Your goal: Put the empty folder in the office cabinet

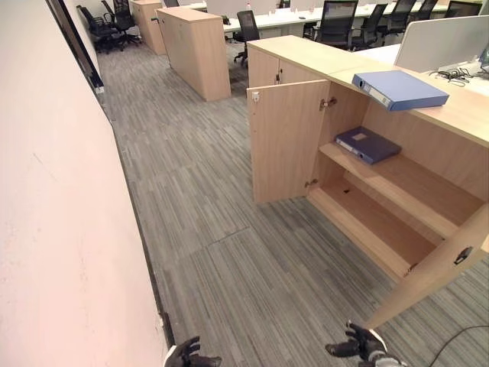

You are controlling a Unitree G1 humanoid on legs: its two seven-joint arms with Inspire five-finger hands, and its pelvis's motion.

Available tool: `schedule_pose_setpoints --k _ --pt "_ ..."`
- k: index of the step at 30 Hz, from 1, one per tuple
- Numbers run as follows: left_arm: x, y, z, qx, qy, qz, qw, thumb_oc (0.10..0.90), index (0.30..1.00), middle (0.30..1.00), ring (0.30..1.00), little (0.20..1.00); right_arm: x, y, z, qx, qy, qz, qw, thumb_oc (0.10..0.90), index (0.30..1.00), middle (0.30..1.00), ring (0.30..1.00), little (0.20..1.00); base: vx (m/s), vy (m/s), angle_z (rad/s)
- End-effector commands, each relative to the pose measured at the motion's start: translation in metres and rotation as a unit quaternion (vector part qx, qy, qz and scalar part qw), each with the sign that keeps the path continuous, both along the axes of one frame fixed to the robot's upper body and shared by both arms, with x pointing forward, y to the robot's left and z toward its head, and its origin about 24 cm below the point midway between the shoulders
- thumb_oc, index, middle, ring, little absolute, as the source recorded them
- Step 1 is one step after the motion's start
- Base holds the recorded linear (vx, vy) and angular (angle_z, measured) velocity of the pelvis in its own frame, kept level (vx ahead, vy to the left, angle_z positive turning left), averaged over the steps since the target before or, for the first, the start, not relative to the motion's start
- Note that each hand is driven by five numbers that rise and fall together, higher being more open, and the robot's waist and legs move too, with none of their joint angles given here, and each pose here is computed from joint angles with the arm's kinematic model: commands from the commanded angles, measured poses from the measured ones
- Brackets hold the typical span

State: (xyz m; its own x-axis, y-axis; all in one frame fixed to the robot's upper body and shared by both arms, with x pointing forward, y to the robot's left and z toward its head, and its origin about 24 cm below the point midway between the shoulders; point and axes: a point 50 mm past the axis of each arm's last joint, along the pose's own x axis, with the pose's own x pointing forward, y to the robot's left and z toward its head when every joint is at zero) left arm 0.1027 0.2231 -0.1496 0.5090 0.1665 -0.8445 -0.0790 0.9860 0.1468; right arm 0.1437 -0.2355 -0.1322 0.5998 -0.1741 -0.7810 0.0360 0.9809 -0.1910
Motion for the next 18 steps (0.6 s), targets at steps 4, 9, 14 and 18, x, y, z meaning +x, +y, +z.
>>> schedule_pose_setpoints --k 4,9,14,18 --pt "0.038 0.004 0.016 -0.002 -0.083 -0.008 0.996 0.8 0.9 0.9 0.9 0.9 0.027 -0.007 0.017 -0.015 -0.058 0.022 0.998 0.8 0.9 0.9 0.9 0.9 0.0 -0.003 0.01" --pt "0.035 0.004 0.014 -0.001 -0.075 -0.009 0.997 0.8 0.9 0.9 0.9 0.9 0.018 -0.003 0.011 -0.01 -0.04 0.026 0.999 0.8 0.9 0.9 0.9 0.9 0.0 -0.011 0.03" --pt "0.034 0.005 0.014 -0.001 -0.071 -0.008 0.997 0.8 0.9 0.9 0.9 0.9 0.013 -0.003 0.007 -0.011 -0.024 0.026 0.999 0.8 0.9 0.9 0.9 0.9 0.0 -0.006 0.01" --pt "0.035 0.006 0.014 0.002 -0.072 -0.006 0.997 0.8 0.9 0.9 0.9 0.9 0.011 -0.005 0.006 -0.012 -0.022 0.021 0.999 0.8 0.9 0.9 0.9 0.9 -0.01 -0.053 0.03"
